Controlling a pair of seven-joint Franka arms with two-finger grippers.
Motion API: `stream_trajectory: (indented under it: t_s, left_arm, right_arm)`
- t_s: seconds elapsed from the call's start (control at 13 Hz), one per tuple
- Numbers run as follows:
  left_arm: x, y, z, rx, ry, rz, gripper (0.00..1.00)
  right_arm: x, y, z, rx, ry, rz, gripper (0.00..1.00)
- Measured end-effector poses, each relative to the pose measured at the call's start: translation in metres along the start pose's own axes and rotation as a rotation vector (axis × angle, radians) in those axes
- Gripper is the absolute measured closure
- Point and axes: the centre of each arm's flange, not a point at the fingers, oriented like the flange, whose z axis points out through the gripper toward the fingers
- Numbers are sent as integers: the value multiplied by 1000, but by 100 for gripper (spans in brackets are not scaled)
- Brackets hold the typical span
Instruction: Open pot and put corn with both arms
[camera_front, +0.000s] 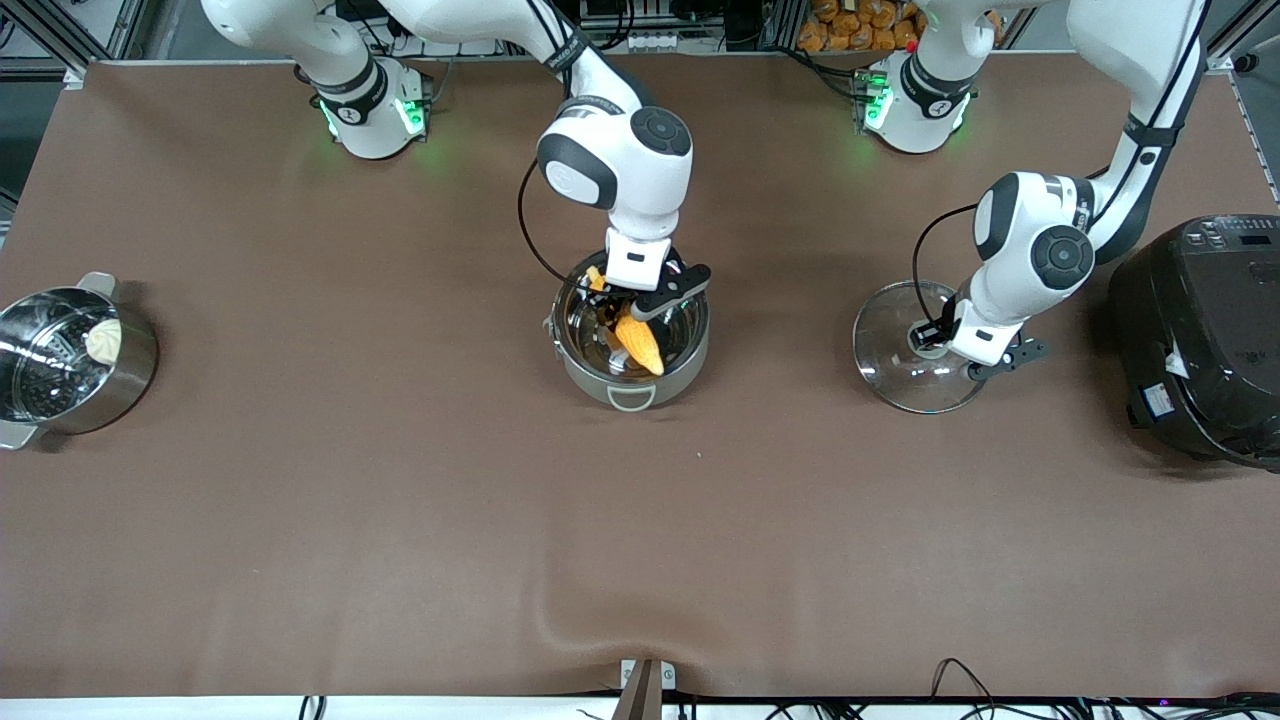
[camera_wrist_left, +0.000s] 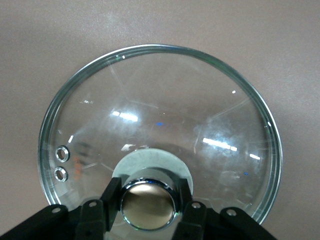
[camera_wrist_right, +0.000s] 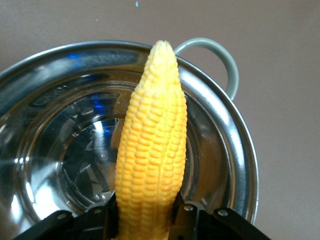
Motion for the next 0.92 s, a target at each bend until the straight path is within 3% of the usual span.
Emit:
stream_trajectory:
  t_s: [0.38, 0.46, 0.54, 0.85, 0.92]
  left_arm:
    - [0, 0, 2, 1, -5, 0, 50]
    - [0, 0, 2, 1, -5, 0, 50]
    - [0, 0, 2, 1, -4, 0, 44]
    - [10, 5, -12, -13, 25, -1, 0]
    - [14, 7, -19, -16, 34, -1, 0]
  right_arm:
    - [0, -8, -3, 1, 6, 28, 0]
    - [1, -6, -5, 1, 9, 34, 0]
    - [4, -3, -7, -1, 13, 50, 0]
    - [21, 48, -16, -1, 33, 190, 0]
    - [25, 70, -19, 10, 32, 229, 0]
